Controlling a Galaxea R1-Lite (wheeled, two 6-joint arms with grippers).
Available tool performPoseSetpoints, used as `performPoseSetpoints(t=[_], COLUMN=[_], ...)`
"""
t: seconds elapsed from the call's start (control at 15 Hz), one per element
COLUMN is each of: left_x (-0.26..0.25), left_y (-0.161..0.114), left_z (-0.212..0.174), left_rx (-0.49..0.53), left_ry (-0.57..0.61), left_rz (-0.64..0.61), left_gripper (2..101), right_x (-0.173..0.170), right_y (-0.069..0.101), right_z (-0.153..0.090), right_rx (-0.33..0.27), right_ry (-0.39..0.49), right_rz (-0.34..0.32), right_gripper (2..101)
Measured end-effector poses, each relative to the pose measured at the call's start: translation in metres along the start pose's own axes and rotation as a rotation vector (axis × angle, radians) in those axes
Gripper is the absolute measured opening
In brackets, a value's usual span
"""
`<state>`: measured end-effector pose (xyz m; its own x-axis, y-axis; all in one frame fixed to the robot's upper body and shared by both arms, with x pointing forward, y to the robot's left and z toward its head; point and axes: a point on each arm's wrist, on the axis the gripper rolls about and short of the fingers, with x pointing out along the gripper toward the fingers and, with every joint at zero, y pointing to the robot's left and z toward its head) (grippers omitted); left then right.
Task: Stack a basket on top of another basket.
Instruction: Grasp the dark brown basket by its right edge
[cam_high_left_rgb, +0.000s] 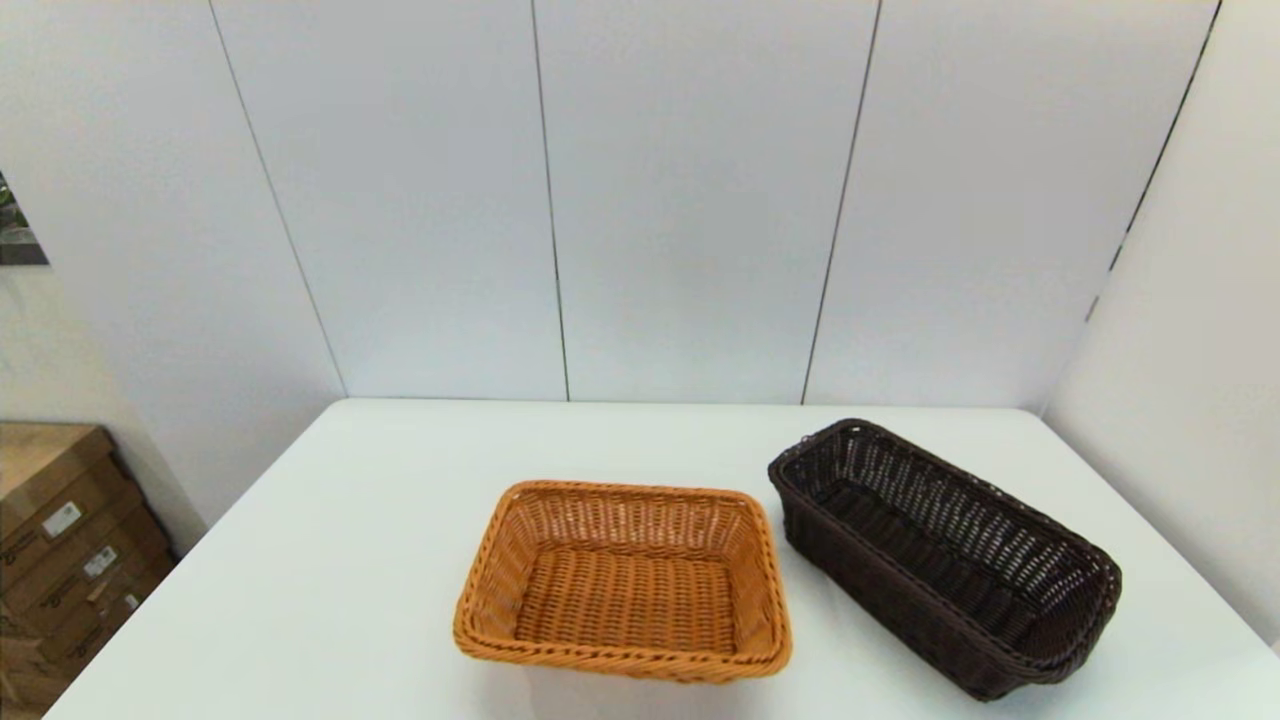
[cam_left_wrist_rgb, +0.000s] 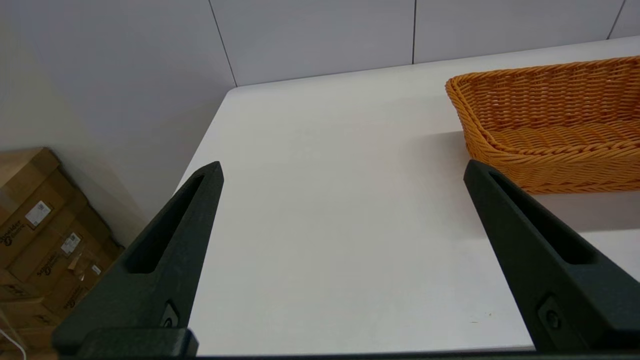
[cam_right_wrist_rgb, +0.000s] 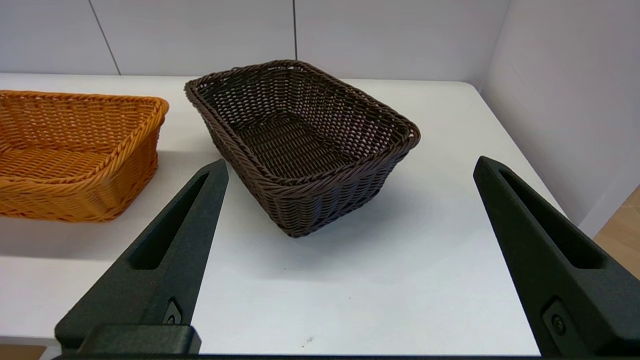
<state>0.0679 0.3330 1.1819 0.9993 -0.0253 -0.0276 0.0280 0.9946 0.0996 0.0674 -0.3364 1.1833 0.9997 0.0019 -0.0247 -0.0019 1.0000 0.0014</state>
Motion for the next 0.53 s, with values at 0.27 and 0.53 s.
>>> performPoseSetpoints(t=[0.27, 0.53], left_x=[0.0, 0.0], left_y=[0.0, 0.0], left_z=[0.0001, 0.0001], left_rx=[0.0, 0.0], left_ry=[0.0, 0.0], left_rz=[0.0, 0.0], left_gripper=[97.8, 97.8], right_x=[0.0001, -0.0002], right_y=[0.0, 0.0], right_z=[-0.0002, 0.0003], right_rx=[0.0, -0.014], right_ry=[0.001, 0.0], right_rz=[-0.001, 0.001], right_gripper=[97.3, 97.3])
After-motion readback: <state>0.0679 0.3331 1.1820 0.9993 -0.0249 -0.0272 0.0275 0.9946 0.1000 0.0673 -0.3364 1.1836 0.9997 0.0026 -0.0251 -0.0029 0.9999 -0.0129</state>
